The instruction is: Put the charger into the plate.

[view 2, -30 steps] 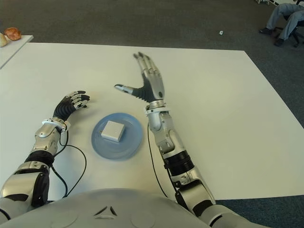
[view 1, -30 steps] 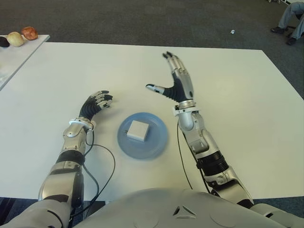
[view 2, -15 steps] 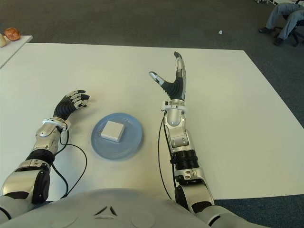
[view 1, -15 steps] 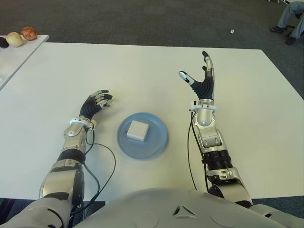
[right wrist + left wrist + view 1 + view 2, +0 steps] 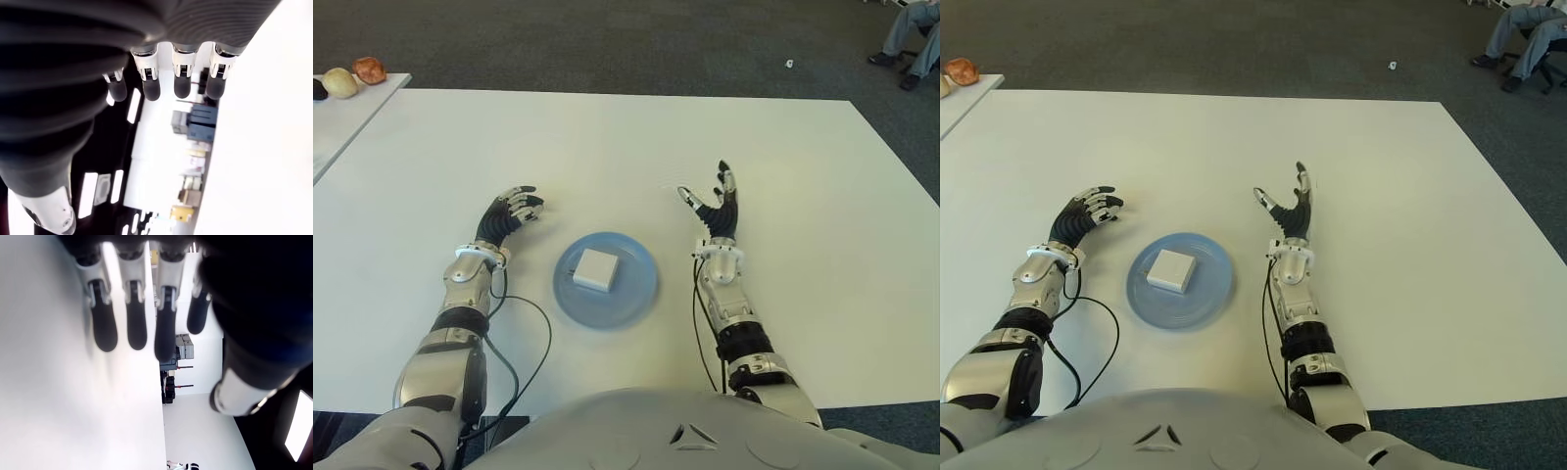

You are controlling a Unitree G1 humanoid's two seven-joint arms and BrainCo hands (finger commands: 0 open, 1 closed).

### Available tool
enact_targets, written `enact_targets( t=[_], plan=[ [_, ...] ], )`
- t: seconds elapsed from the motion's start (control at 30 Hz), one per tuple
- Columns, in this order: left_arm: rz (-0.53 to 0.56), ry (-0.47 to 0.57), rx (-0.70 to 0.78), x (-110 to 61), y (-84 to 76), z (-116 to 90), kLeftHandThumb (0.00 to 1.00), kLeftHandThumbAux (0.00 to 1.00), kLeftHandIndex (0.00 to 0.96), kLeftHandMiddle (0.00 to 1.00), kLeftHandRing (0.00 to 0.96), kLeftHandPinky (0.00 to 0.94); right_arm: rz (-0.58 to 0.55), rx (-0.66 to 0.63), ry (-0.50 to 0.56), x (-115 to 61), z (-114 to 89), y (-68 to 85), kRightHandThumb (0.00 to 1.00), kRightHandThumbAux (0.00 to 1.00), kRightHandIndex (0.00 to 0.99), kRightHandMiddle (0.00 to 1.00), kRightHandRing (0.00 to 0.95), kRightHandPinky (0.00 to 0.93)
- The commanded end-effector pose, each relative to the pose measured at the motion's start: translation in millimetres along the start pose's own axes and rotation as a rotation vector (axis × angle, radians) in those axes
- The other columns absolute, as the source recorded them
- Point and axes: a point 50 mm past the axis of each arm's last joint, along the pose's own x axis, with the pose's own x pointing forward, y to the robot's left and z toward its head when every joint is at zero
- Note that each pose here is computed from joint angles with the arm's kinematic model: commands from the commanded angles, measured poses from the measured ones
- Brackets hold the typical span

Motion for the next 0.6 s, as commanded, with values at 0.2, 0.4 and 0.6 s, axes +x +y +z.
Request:
enact_targets(
  t=[0.2, 0.4, 0.6],
  plan=[
    [-0.007, 0.116, -0.026, -11.3, -0.5, -22, 0.017, 0.717, 0.277, 0.368, 0.290, 0.127, 0.040, 0.068, 0.112, -5.5, -21, 2.1, 0.031, 0.830, 0.017, 0.010, 0.000, 0.017],
    [-0.004, 0.106, -0.028, -10.9, -1.5, -21, 0.012, 0.714, 0.288, 0.358, 0.274, 0.109, 0.087, 0.066, 0.172, -12.4, -33, 4.7, 0.024, 0.870, 0.042, 0.037, 0.020, 0.057],
    [0.000, 0.103, -0.029, -10.9, -2.5, -21, 0.040, 0.702, 0.298, 0.392, 0.305, 0.157, 0.147, 0.069, 0.206, -16.6, -41, 7.0, 0.013, 0.880, 0.056, 0.047, 0.033, 0.061]
  ],
)
